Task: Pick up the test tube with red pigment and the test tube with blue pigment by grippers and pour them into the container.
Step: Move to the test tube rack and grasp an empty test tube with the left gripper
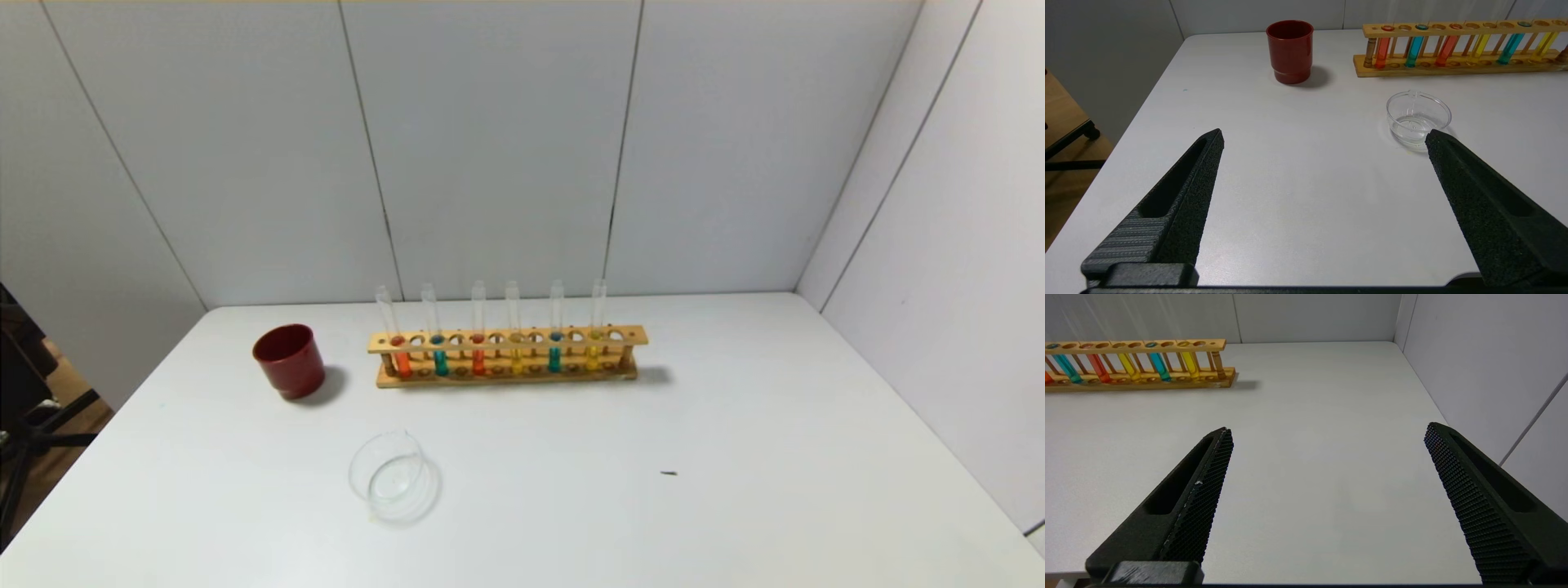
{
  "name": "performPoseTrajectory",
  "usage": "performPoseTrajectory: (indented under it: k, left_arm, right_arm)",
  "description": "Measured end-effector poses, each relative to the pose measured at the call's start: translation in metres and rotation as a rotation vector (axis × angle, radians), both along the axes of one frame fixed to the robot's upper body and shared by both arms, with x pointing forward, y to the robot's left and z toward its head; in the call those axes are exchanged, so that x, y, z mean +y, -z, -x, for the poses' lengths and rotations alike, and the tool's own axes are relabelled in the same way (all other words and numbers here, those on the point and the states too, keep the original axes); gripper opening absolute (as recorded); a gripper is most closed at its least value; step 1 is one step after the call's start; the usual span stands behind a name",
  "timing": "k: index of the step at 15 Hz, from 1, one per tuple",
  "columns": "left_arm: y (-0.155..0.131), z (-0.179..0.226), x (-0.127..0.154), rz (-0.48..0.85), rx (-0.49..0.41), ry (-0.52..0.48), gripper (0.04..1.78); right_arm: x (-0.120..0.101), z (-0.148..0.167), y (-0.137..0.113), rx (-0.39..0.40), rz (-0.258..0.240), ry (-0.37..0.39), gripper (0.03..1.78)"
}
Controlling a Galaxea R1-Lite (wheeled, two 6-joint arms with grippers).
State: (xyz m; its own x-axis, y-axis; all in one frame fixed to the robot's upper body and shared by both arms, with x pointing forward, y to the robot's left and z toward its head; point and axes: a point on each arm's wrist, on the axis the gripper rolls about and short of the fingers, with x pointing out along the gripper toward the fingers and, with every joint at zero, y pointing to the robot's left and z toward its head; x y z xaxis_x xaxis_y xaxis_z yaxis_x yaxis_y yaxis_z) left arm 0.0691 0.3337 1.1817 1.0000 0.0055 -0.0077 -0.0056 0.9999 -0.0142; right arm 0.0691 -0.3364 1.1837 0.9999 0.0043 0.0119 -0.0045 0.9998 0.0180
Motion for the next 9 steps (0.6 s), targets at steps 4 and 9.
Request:
performPoseTrajectory:
  k: [4, 9]
  left_arm:
    - [0.0, 0.0, 0.0, -0.012, 0.0, -0.001, 1.74]
    - [0.0003, 0.0, 0.0, -0.013, 0.003, -0.003, 1.74]
  right_arm:
    - [0.0, 0.0, 0.0, 0.0, 0.0, -0.001, 1.71]
    - [0.0, 0.0, 0.0, 0.0, 0.0, 0.0, 1.71]
